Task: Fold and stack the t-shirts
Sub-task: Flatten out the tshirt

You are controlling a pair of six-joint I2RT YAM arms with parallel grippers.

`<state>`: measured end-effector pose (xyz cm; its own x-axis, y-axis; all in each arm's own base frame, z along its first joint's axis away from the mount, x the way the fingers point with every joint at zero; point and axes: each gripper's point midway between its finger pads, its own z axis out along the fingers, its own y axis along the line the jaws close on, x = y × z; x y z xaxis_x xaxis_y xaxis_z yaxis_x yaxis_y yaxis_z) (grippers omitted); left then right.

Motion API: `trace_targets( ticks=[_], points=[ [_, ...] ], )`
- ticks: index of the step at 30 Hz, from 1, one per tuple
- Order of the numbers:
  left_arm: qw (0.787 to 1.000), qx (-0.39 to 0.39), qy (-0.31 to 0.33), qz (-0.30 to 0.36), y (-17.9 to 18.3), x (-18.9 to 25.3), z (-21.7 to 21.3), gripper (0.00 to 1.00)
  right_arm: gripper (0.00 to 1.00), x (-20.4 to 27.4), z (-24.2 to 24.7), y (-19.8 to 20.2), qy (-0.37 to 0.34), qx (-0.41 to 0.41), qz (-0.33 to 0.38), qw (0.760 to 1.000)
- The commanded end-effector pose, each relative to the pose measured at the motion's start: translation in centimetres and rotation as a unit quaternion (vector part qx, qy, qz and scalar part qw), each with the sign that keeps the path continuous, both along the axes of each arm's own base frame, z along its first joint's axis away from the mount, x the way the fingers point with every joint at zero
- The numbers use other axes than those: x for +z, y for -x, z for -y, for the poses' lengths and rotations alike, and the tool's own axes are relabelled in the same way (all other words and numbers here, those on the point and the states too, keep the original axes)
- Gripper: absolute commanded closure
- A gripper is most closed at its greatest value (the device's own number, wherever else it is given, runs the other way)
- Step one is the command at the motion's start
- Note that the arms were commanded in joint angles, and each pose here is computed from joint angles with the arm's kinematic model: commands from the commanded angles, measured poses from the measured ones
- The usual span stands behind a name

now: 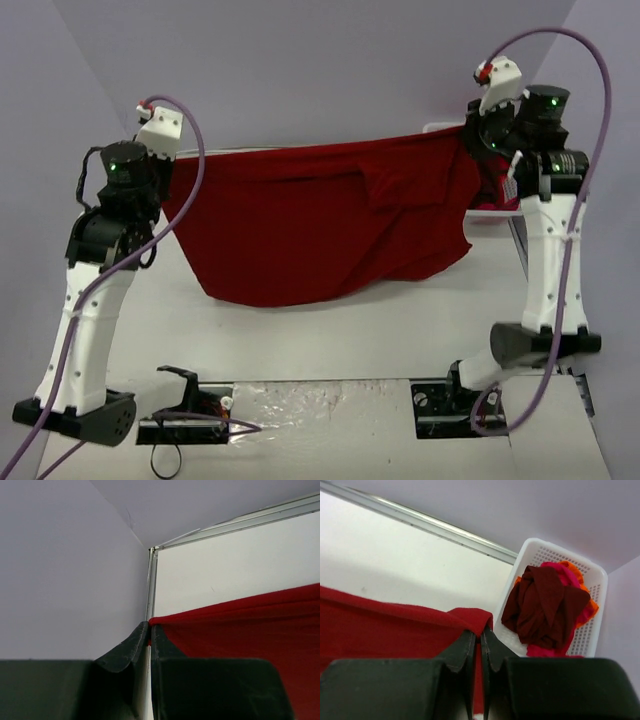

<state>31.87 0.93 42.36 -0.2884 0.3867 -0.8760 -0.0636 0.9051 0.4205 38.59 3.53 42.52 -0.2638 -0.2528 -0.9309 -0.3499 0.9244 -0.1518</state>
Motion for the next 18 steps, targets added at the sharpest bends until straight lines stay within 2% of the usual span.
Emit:
trace_targets(
  ticks=[1,2,6,7,10,11,15,18],
  points=[
    [0.999,0.037,-0.005,-0.002,-3.4,-0.1,-1.0,0.98,1.00,-2.7,1.4,-6.7,-0.005,-0.045,-0.024,0.999],
    [0.999,0.050,-0.004,-0.020,-5.6,-1.6,-1.6,0.98,1.00,-5.2,1.6,-9.3,-0.005,-0.051,-0.052,0.997],
    [0.996,0.076,0.014,-0.048,-11.1,-3.8,-2.5,0.98,1.00,-6.3,1.5,-14.3,0.002,-0.066,-0.049,0.997],
    [0.995,0.078,0.013,-0.065,-12.8,-5.2,-2.4,0.98,1.00,-5.9,0.1,-15.6,0.004,-0.055,-0.037,0.998],
    [0.995,0.079,0.029,-0.044,-14.8,-3.3,-1.9,0.98,1.00,-4.1,-0.7,-17.0,0.007,-0.056,-0.004,0.998],
    [0.995,0.080,0.030,-0.058,-15.3,-4.4,-1.8,0.98,1.00,-3.6,-0.9,-17.2,0.010,-0.056,0.005,0.998],
    [0.996,0.080,0.050,0.001,-15.6,0.1,-1.6,0.98,1.00,-0.1,-1.1,-17.0,0.016,-0.072,0.057,0.996],
    [0.994,0.080,0.058,0.040,-14.2,3.4,-1.8,0.98,1.00,5.0,-1.3,-15.3,0.009,-0.076,0.120,0.990]
  ],
)
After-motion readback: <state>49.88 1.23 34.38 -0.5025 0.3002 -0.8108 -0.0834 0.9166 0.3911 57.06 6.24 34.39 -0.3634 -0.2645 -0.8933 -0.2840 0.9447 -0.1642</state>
